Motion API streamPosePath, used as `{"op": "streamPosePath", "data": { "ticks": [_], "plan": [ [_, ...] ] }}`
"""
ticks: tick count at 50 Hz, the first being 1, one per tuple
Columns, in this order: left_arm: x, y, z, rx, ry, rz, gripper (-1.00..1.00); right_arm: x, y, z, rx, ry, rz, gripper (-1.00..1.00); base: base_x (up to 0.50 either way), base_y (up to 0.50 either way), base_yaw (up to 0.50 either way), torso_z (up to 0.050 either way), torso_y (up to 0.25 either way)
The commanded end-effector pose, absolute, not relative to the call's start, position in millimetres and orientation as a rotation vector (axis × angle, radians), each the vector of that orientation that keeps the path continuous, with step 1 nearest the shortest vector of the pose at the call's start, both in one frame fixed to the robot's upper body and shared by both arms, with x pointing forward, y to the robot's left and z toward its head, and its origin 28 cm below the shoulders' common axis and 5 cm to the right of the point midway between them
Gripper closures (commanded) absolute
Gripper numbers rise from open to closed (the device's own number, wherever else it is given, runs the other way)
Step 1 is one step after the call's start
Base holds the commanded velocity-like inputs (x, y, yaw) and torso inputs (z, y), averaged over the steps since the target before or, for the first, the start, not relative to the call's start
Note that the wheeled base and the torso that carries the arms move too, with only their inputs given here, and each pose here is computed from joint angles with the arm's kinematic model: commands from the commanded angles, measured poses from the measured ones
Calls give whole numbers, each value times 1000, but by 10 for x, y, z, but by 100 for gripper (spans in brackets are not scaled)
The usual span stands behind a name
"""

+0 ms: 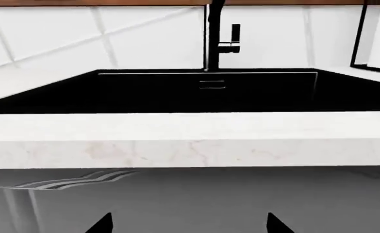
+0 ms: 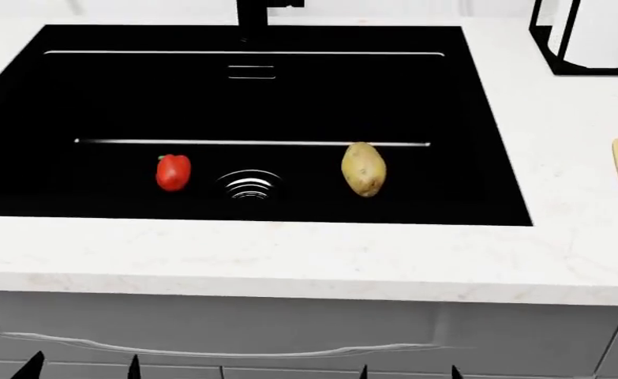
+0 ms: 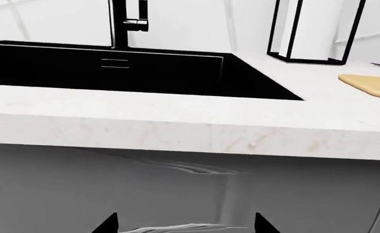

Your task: Pick the vegetables from the sink and place them on the cutting board.

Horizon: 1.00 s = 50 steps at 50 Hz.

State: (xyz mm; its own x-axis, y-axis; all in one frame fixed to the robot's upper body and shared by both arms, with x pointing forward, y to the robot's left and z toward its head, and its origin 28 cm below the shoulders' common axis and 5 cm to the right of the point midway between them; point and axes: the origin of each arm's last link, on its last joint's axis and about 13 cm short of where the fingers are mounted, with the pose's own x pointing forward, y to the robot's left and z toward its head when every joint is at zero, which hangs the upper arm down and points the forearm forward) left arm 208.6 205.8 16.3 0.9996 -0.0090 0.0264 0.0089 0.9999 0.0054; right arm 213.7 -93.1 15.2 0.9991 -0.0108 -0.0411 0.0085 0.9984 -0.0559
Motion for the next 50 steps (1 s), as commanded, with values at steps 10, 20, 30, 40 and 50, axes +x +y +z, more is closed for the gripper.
{"op": "streamPosePath", "data": {
  "ticks": [10,20,30,40,50],
  "plan": [
    [2294,2063,1285,4,-143,-35,-100,2372,-1020,1292,-88,-78,-48,-100,0,0,0,0,0],
    [2572,2031,1781,2,-108,-69,-100,2620,-1075,1865,-71,-113,-8,-100,0,0,0,0,0],
    [2693,2094,1865,23,-82,-83,-100,2624,-1075,1965,-98,-65,30,-100,0,0,0,0,0],
    [2681,2179,1858,25,-77,-55,-100,2595,-1165,1918,-126,-51,14,-100,19,0,0,0,0],
    [2690,2177,1817,36,-60,-63,-100,2620,-1145,1888,-133,-46,24,-100,403,0,0,0,0]
  ]
}}
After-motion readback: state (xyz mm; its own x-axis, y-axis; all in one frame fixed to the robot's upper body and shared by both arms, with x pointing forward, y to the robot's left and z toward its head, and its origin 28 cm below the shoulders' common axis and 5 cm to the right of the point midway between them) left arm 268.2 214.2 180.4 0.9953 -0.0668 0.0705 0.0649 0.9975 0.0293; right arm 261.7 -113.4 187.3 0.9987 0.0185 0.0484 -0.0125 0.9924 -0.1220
